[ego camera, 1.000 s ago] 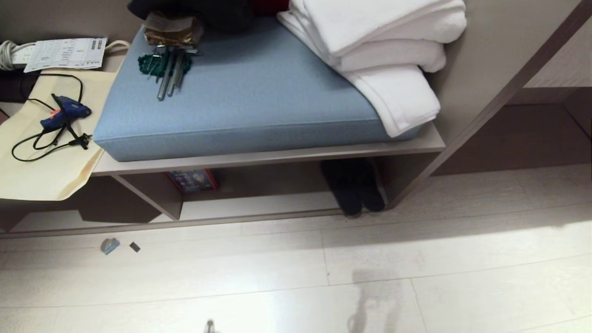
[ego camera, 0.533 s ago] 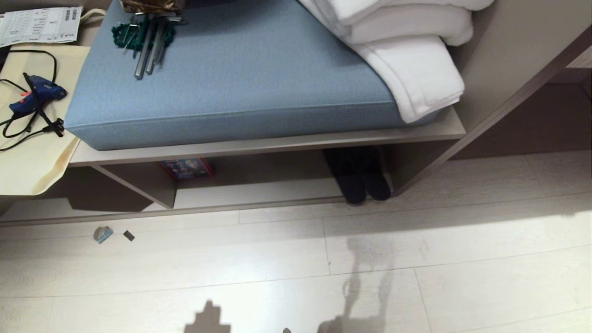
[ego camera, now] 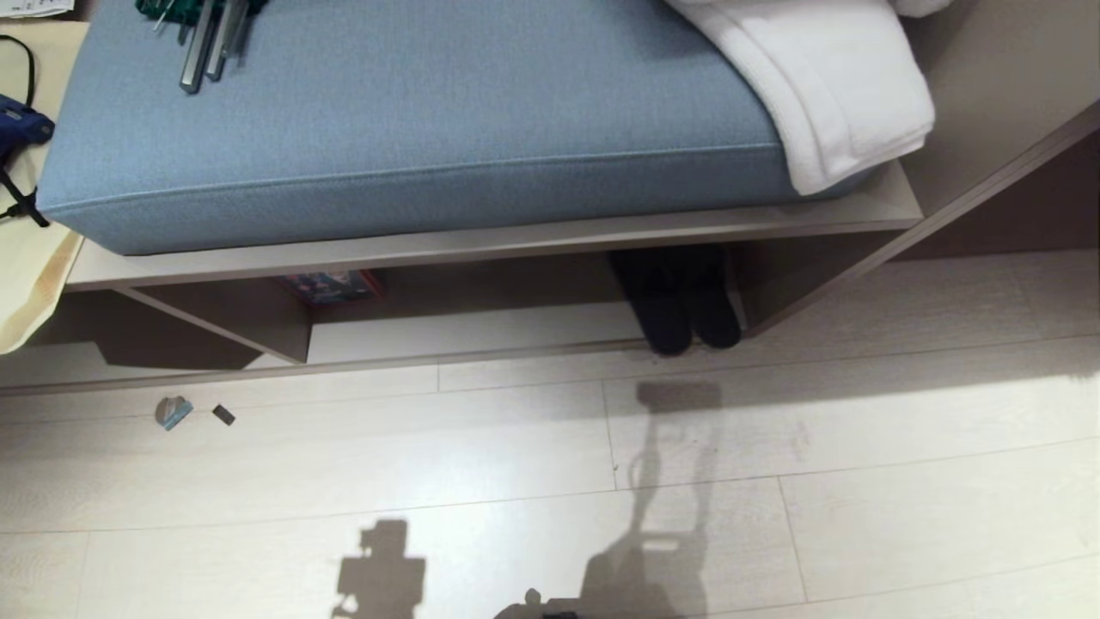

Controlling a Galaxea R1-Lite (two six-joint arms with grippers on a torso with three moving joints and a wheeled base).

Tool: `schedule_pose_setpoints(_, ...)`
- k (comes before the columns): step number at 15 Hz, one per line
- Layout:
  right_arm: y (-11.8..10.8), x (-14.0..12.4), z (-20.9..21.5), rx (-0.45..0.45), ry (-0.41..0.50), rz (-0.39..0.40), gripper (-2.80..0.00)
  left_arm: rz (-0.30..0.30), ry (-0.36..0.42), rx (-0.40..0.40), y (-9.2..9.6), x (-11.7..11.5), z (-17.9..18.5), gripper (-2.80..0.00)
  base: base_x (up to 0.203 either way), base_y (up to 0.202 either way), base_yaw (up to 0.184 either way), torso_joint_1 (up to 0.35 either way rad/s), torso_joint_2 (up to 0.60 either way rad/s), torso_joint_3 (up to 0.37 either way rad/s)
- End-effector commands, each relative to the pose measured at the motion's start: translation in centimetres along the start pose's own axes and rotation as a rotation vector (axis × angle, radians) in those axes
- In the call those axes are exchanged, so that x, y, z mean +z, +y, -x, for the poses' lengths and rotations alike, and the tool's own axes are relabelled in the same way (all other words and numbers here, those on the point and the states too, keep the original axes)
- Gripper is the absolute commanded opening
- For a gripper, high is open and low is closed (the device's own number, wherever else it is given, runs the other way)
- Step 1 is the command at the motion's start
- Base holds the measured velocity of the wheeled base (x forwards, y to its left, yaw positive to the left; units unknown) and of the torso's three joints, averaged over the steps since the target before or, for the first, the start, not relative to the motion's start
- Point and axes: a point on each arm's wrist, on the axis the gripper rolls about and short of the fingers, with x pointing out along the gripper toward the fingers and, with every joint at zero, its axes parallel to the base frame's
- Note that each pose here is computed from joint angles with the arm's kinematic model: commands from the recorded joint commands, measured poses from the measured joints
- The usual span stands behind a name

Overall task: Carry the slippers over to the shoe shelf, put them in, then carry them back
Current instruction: Pick up the slippers in the shoe cabinet

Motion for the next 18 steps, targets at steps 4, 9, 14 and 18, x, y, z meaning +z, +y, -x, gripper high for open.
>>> schedule_pose_setpoints(4, 0.0, 0.0, -0.01, 0.0, 0.002, 0.001, -2.8, 0.001, 0.008, 0.0, 0.0, -0.21, -0.06, -2.8, 0.0, 0.0, 0.0, 0.004, 0.01, -0.204)
schedule_pose_setpoints(9, 0.0, 0.0, -0.01, 0.0, 0.002, -0.001, -2.8, 0.001, 0.008, 0.0, 0.0, -0.21, -0.06, -2.8, 0.0, 0.0, 0.0, 0.004, 0.0, -0.196)
schedule_pose_setpoints(14, 0.0, 0.02, -0.01, 0.0, 0.0, 0.004, -2.8, 0.001, 0.008, 0.0, 0.0, -0.21, -0.06, -2.8, 0.0, 0.0, 0.0, 0.0, 0.0, -0.205)
schedule_pose_setpoints(18, 0.0, 0.0, -0.01, 0.0, 0.002, -0.002, -2.8, 0.001, 0.008, 0.0, 0.0, -0.21, -0.06, -2.8, 0.0, 0.0, 0.0, 0.001, 0.0, -0.197)
